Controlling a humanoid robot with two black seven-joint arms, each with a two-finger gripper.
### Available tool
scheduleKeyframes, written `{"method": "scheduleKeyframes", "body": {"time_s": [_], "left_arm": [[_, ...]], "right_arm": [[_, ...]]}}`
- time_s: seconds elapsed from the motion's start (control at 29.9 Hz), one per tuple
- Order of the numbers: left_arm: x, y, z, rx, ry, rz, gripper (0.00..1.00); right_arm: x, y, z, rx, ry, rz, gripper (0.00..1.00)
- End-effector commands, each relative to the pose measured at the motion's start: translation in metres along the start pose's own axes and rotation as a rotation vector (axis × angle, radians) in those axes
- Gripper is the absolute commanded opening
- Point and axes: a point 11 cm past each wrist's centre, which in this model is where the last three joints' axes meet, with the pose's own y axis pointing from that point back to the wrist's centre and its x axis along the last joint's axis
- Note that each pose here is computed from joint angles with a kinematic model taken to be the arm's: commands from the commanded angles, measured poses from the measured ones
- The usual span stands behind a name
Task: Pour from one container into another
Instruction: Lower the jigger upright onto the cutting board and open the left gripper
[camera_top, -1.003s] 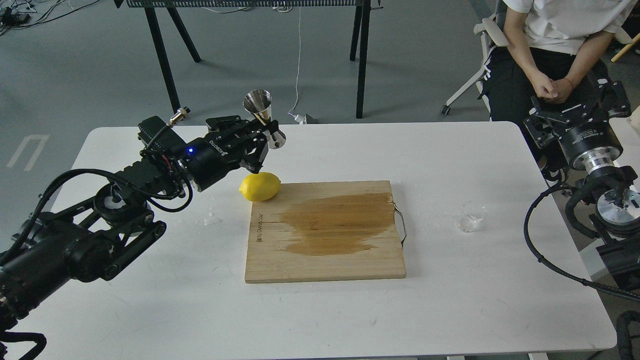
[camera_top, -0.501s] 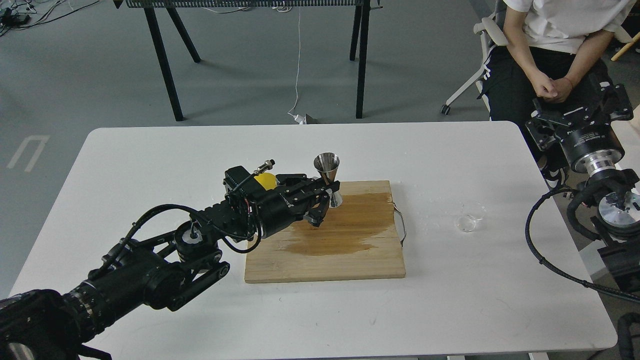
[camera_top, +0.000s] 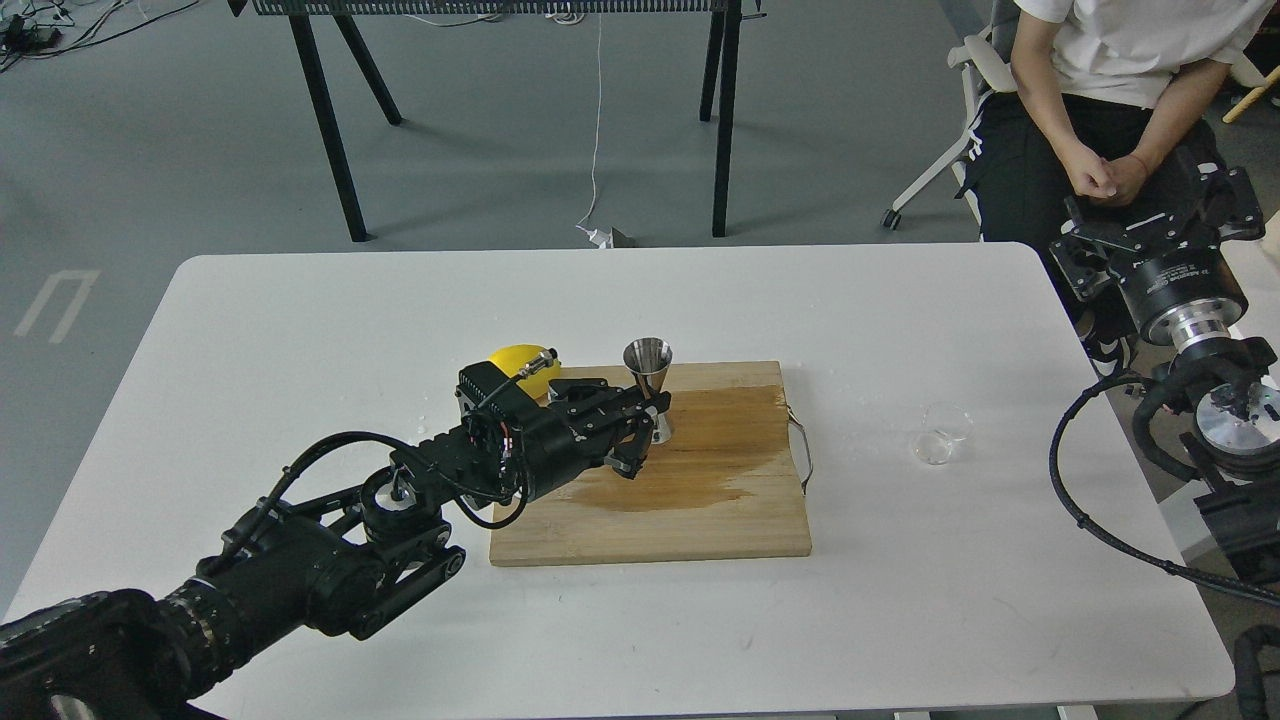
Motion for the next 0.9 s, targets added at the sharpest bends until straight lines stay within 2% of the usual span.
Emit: {"method": "scheduleKeyframes", "body": {"time_s": [0.0, 0.13, 0.47, 0.87], "left_arm": [[-0.002, -0.001, -0.004, 0.012, -0.003, -0.011, 0.07], [-0.018, 0.002, -0.005, 0.009, -0.031, -0.071, 0.07], [-0.020, -0.004, 0.006, -0.014, -0.024, -0.069, 0.09], [-0.018, -0.007, 0.005, 0.021, -0.023, -0.066, 0.19]], "right_arm": [[0.000, 0.000, 0.001, -0.002, 0.001, 0.001, 1.00], [0.000, 0.000, 0.000, 0.000, 0.000, 0.000, 1.00], [0.001, 0.001, 0.000, 0.001, 0.000, 0.002, 1.00], [0.000, 0.000, 0.000, 0.002, 0.000, 0.000, 1.00]]}}
